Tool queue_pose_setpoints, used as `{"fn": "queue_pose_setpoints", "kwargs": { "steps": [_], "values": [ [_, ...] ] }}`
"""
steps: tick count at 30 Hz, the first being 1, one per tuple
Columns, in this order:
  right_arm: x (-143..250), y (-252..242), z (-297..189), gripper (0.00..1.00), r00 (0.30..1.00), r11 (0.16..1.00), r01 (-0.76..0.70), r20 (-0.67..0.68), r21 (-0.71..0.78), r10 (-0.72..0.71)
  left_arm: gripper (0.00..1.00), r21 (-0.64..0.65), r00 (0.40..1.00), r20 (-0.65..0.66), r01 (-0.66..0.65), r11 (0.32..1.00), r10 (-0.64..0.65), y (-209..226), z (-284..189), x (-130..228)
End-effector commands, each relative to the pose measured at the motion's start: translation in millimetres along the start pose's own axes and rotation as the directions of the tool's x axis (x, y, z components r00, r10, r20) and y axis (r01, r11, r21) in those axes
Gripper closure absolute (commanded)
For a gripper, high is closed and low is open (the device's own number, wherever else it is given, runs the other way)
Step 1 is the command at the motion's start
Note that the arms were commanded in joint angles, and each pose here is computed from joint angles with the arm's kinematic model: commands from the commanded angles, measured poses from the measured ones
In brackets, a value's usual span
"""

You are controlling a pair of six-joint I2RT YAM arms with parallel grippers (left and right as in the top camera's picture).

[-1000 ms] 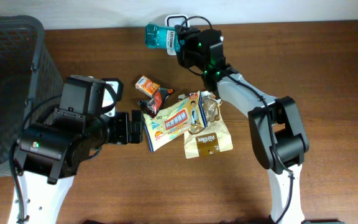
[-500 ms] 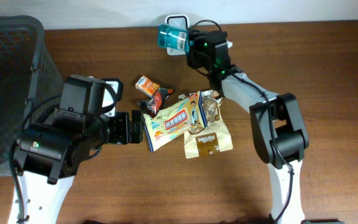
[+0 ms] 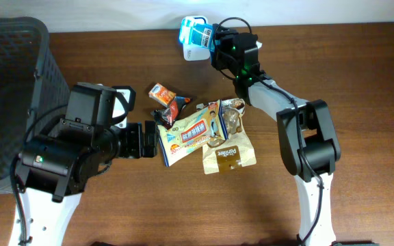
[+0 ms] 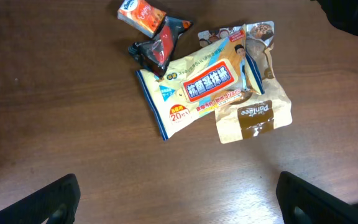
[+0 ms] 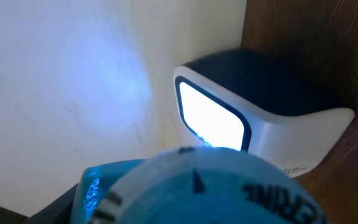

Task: Scan the item barcode

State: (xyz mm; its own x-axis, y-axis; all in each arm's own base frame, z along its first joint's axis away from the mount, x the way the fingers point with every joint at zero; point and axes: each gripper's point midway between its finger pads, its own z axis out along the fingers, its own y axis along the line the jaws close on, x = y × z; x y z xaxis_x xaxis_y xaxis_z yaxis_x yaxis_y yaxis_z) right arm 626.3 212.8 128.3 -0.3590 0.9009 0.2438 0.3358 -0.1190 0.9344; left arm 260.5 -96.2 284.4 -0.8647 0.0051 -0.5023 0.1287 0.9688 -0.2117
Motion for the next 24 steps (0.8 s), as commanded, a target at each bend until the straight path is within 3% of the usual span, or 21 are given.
{"fn": "queue_pose_setpoints", "kwargs": {
  "steps": [1,3,5,9,15,18,24],
  "values": [
    [15.9,39.7,-2.8,0.46,0.999,0.997,0.001,-0.04,-0.082,-0.004,0.01,-0.007,1.0,0.008,-0.011,1.0,0.011,1.4,-2.1,-1.5],
    [14.9,41.1,-2.9,0.47,0.999,0.996,0.005,-0.038,-0.085,-0.009,0.01,-0.007,1.0,0.008,-0.011,1.0,0.011,1.4,-2.1,-1.5],
    [11.0,42.8,-3.4,0.58,0.998,0.994,0.061,-0.027,-0.09,-0.063,0.01,-0.008,1.0,0.008,-0.011,1.0,0.011,1.5,-2.1,-1.5],
    [0.0,64.0,-7.9,0.56,0.984,0.971,0.177,0.0,-0.158,-0.179,0.01,-0.008,1.0,0.008,-0.011,1.0,0.011,1.5,-2.1,-1.4],
    [-50.3,98.2,-32.8,0.59,0.963,0.945,0.267,0.016,-0.19,-0.269,0.01,-0.008,1.0,0.008,-0.011,1.0,0.011,1.5,-2.1,-1.5],
    [-77.2,120.4,-51.4,0.54,0.935,0.911,0.352,0.046,-0.214,-0.35,0.01,-0.007,1.0,0.008,-0.011,1.0,0.011,1.4,-2.1,-1.5],
    [-148.6,122.4,-96.6,0.53,0.864,0.87,0.492,0.132,-0.015,-0.486,0.01,-0.007,1.0,0.007,-0.011,1.0,0.011,1.5,-2.1,-1.4]
  ]
}}
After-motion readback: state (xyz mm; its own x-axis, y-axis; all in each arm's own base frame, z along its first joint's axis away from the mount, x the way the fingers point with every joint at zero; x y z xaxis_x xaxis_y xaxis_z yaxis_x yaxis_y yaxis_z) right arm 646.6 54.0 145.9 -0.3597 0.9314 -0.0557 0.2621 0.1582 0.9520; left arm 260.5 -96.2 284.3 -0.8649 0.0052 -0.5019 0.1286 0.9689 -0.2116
